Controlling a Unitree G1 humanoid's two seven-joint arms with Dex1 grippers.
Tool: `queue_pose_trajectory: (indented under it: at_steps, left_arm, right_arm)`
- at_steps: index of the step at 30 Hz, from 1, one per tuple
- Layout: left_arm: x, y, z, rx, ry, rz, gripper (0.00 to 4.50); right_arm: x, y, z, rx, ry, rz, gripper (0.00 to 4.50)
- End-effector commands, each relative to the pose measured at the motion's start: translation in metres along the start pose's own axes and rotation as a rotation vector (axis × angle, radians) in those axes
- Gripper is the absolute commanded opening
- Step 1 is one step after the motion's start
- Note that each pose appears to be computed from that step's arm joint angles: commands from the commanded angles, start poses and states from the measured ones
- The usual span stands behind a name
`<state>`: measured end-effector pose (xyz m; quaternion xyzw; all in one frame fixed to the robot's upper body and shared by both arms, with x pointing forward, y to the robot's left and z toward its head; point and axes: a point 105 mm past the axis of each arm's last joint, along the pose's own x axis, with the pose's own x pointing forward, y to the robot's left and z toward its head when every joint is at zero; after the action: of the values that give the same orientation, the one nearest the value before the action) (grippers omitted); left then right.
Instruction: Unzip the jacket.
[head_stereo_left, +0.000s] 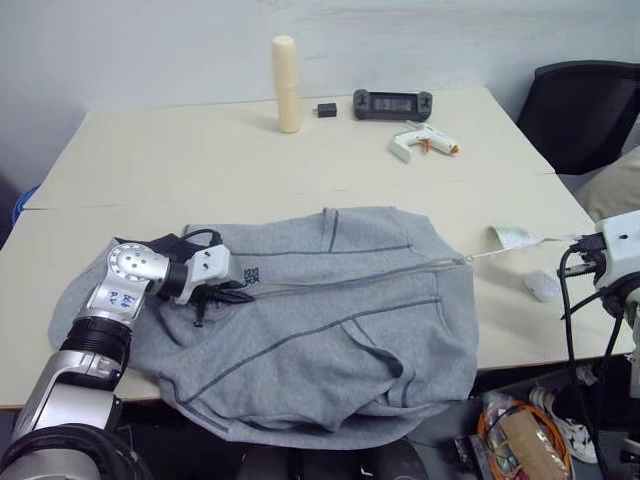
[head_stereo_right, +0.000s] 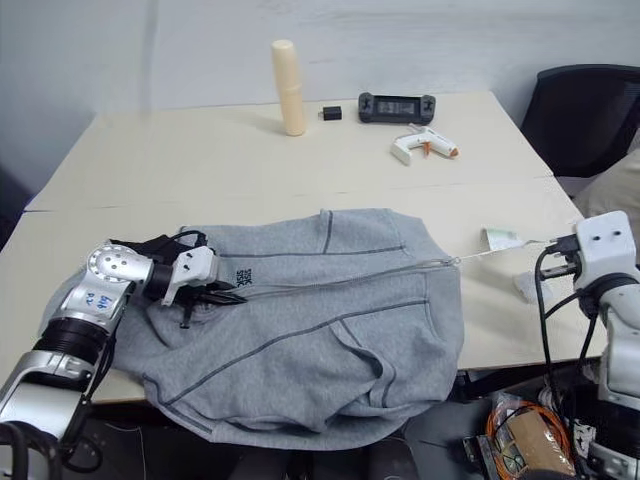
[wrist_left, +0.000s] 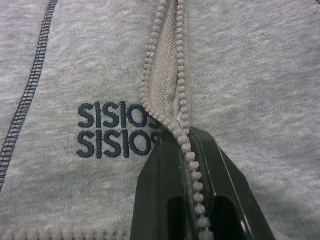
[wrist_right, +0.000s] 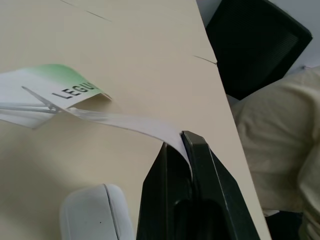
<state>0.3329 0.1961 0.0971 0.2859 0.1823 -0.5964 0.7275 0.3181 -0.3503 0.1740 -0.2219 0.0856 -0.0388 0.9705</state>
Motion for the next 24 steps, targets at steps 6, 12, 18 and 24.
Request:
queue_pose_trajectory:
  at_steps: [6,12,18,24]
  left_arm:
    - [-0.006,-0.007,-0.029,-0.121,0.105,0.000,0.03]
    - [-0.003,-0.019,-0.044,-0.126,0.136,-0.001,0.03]
    - [0.000,-0.024,-0.046,-0.137,0.138,0.011,0.03]
    - [-0.014,-0.017,-0.017,-0.231,0.003,-0.001,0.66]
  right_arm:
    - [0.026,-0.022,0.031,-0.040,-0.070,0.010,0.00]
    - [0.024,-0.088,0.033,0.037,-0.071,-0.207,0.00]
    - [0.028,-0.074,0.027,0.007,-0.062,-0.122,0.00]
    - [0.020,0.001,0.032,-0.023,-0.044,0.334,0.38]
